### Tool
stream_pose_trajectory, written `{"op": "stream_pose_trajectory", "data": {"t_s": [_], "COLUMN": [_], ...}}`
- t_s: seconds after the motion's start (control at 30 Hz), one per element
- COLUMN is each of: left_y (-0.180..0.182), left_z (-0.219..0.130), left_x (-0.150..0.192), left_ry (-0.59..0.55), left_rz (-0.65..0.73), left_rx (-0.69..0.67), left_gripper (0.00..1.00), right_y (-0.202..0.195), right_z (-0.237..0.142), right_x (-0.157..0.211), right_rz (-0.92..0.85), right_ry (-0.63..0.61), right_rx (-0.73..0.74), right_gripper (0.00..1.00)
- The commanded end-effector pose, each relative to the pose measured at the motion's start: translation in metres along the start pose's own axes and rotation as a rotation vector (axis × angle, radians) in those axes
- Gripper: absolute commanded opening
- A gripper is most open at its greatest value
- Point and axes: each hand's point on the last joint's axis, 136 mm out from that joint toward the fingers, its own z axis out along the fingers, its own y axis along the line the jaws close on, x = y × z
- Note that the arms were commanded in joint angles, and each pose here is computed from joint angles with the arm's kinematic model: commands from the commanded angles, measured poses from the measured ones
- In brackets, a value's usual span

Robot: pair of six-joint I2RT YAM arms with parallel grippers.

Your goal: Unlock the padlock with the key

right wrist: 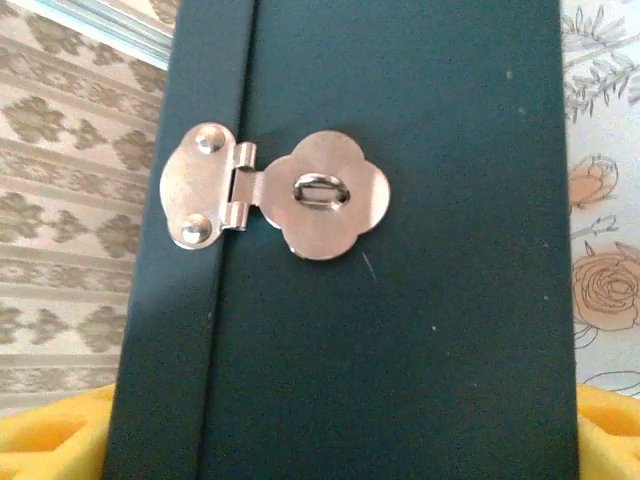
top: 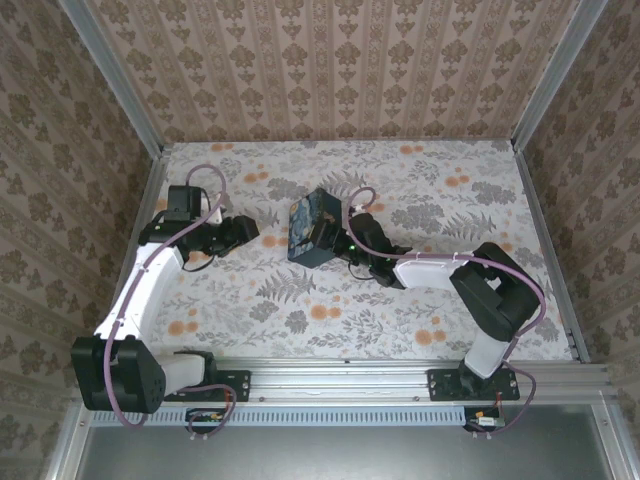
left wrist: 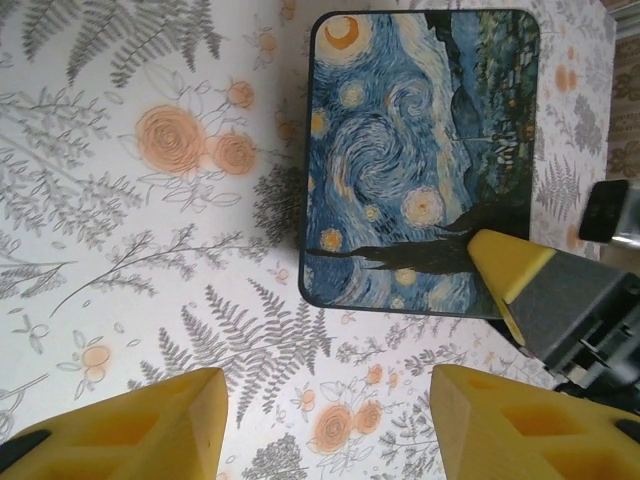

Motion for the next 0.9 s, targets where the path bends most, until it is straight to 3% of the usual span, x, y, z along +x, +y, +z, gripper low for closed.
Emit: {"op": "stream_pose_trajectory", "data": {"t_s": [0.0,0.23,0.3,0.4,0.53,0.57,0.6,0.63,0.7,0.77,0.87], "left_y": [-0.014,-0.031,-0.031,-0.023,-0.004,0.005,0.015,0.030,0.062,0.086,0.120], "left_z": [-0.002,-0.003,-0.004,-0.008,-0.009,-0.009,-0.009,-0.008,-0.010,-0.010,-0.008], "left_x": [-0.013,-0.029,-0.031,-0.036,-0.053,-0.060,-0.064,-0.070,-0.081,-0.089,-0.092], "left_ry": [-0.023,-0.039,-0.042,-0.050,-0.103,-0.131,-0.158,-0.197,-0.294,-0.413,-0.560], "left_rz": [0.016,0.050,0.059,0.083,0.099,0.100,0.102,0.104,0.130,0.266,0.436], "left_rx": [-0.003,-0.012,-0.025,-0.078,-0.131,-0.158,-0.194,-0.246,-0.363,-0.460,-0.599], "left_gripper": [0.57,0.57,0.57,0.58,0.62,0.76,0.96,1.00,1.00,1.00,1.00], "right_y": [-0.018,-0.044,-0.047,-0.056,-0.061,-0.057,-0.054,-0.053,-0.068,-0.087,-0.122], "right_z": [0.008,0.017,0.014,-0.001,-0.041,-0.052,-0.061,-0.074,-0.099,-0.133,-0.174], "right_x": [0.021,0.021,0.018,0.014,-0.008,-0.017,-0.025,-0.036,-0.064,-0.105,-0.147], "right_rz": [0.113,0.062,0.034,-0.065,-0.323,-0.395,-0.453,-0.525,-0.645,-0.720,-0.660], "right_ry": [0.088,0.145,0.153,0.188,0.203,0.182,0.158,0.120,0.016,-0.161,-0.339], "right_rx": [-0.089,-0.070,-0.041,0.086,0.288,0.297,0.295,0.309,0.424,0.559,0.640], "right_gripper": [0.83,0.91,1.00,1.00,1.00,1.00,1.00,1.00,1.00,1.00,1.00]}}
